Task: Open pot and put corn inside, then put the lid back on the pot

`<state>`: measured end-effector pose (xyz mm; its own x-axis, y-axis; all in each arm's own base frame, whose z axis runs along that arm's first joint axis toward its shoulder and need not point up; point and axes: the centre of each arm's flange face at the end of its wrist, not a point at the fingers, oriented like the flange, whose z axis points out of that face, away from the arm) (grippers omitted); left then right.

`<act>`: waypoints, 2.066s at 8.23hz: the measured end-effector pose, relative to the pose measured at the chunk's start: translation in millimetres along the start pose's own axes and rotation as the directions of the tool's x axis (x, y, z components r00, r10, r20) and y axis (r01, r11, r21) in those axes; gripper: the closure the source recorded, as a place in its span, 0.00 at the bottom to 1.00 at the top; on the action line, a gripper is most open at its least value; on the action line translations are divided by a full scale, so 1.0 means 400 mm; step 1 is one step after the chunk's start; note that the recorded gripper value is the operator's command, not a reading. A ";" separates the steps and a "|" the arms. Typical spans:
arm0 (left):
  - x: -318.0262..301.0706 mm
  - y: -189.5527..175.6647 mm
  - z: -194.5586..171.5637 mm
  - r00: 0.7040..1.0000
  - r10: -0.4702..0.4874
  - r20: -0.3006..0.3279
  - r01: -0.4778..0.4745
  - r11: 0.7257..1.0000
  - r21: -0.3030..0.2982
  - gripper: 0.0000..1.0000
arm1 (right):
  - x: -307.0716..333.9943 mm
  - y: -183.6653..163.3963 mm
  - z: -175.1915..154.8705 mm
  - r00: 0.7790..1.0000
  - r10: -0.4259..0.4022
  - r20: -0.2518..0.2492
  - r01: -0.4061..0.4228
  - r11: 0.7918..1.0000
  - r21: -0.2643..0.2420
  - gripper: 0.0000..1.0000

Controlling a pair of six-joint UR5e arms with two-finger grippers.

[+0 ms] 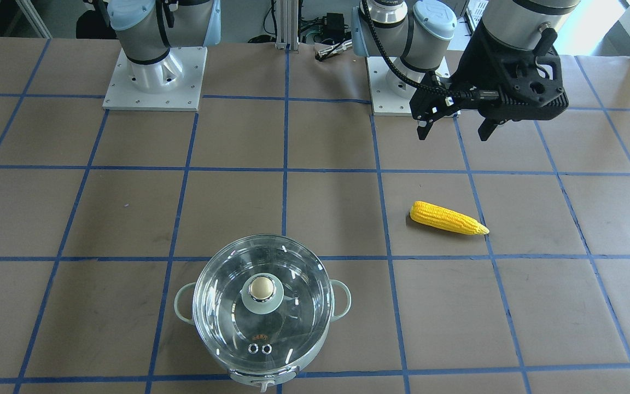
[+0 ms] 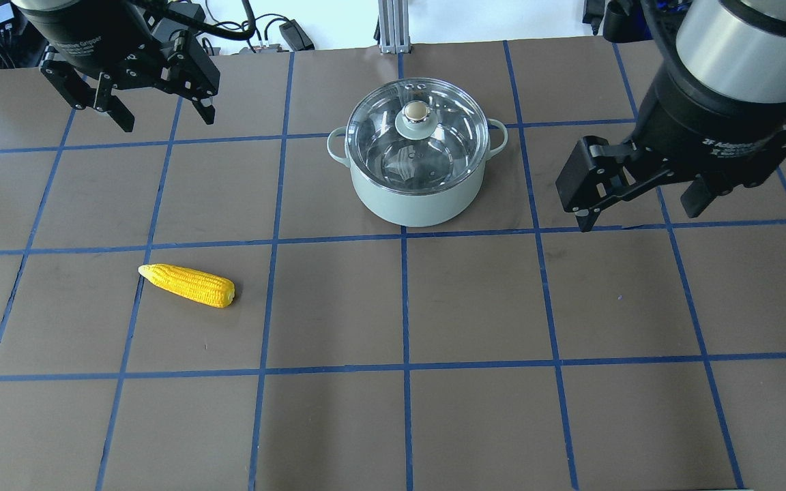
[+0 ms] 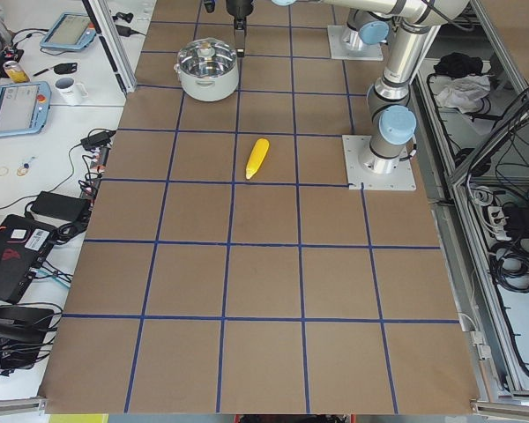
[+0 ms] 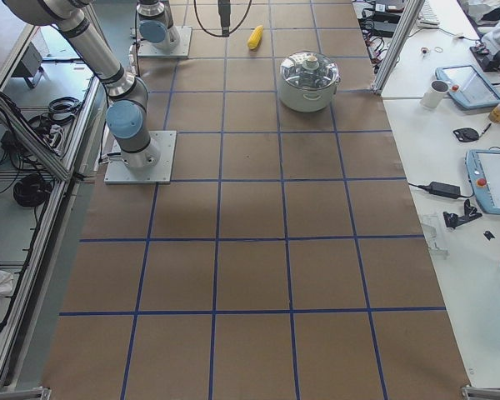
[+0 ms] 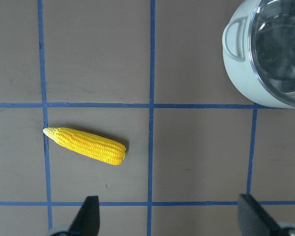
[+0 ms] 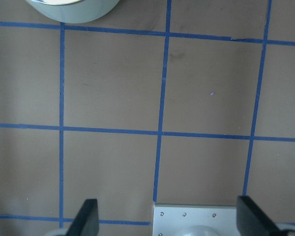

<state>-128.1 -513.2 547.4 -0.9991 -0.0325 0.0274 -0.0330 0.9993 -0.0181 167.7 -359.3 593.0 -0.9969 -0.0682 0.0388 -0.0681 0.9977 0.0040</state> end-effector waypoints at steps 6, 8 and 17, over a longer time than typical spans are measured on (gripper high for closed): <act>-0.007 -0.001 -0.003 1.000 -0.005 0.003 0.005 1.000 0.004 0.00 | 0.027 -0.242 0.076 0.997 0.022 0.068 -0.028 0.996 0.087 0.00; -0.013 -0.009 0.004 1.000 -0.028 0.005 0.028 1.000 0.005 0.00 | 0.031 -0.307 0.106 0.997 0.020 0.075 -0.028 0.993 0.115 0.00; -0.229 -0.021 0.117 0.549 -0.819 0.166 0.827 0.561 0.036 0.00 | 0.055 -0.351 0.157 0.999 0.000 -0.032 0.003 0.995 0.105 0.00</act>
<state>-37.7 -519.6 498.1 -0.5260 -0.8395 -0.1361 -0.8455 0.5335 -0.0233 153.1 -500.9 530.4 -0.9951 -0.0680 0.0712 -0.0750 0.9921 -0.1004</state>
